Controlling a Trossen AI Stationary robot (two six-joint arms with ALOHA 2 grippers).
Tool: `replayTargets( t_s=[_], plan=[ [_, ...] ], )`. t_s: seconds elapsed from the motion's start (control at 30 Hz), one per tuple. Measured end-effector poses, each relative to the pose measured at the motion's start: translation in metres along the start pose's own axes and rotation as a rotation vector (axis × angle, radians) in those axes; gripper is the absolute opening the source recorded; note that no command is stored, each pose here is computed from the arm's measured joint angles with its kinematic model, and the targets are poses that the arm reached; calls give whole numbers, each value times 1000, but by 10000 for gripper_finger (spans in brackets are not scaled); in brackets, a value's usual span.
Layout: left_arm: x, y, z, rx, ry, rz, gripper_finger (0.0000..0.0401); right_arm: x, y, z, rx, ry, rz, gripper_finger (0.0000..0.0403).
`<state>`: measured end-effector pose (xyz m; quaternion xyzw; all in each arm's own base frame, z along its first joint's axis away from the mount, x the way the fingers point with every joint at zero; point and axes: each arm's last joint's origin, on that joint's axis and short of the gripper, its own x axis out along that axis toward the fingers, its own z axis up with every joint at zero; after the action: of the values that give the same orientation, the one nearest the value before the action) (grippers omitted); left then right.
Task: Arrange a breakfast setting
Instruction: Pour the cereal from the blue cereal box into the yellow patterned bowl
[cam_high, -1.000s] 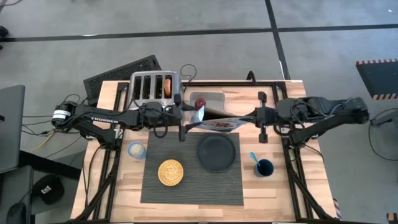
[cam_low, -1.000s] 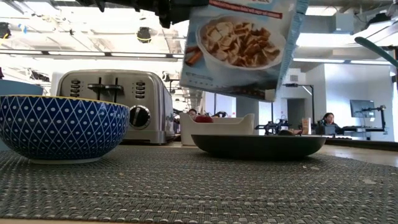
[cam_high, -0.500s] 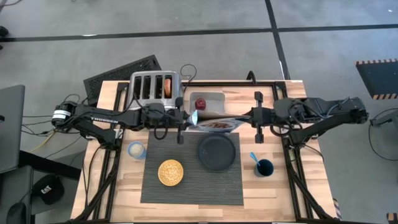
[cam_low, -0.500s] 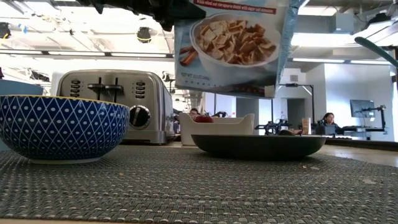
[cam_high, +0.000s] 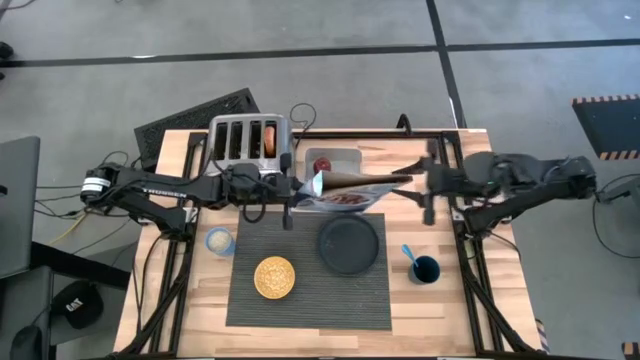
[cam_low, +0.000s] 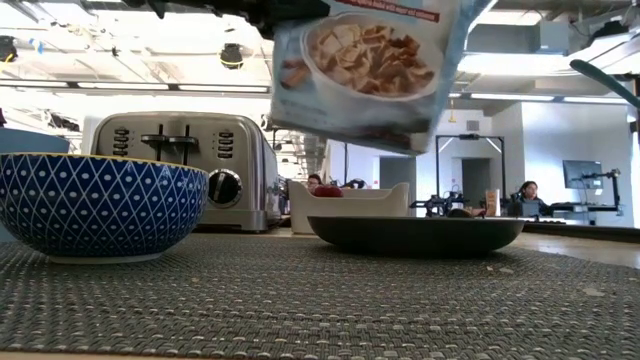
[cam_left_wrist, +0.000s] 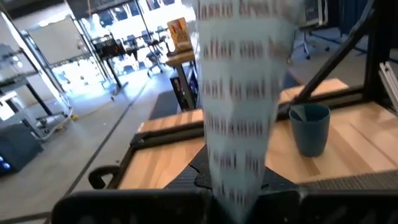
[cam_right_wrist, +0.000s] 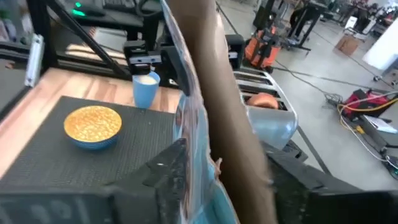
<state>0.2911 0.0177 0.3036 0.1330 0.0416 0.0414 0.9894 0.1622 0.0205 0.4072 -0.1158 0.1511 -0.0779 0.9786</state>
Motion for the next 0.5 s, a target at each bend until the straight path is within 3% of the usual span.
replayTargets(
  t_s=[0.1, 0.27, 0.5],
  plan=[
    [-7, 2, 8, 7, -33, 5, 0, -19, -7, -3, 46, -15, -5, 244],
    [-18, 6, 19, 33, -78, 17, 0, -38, -12, -19, 92, -32, -10, 252],
    [-23, 9, 26, 34, -133, 33, 0, -29, -4, -56, 112, -26, -34, 252]
  ],
)
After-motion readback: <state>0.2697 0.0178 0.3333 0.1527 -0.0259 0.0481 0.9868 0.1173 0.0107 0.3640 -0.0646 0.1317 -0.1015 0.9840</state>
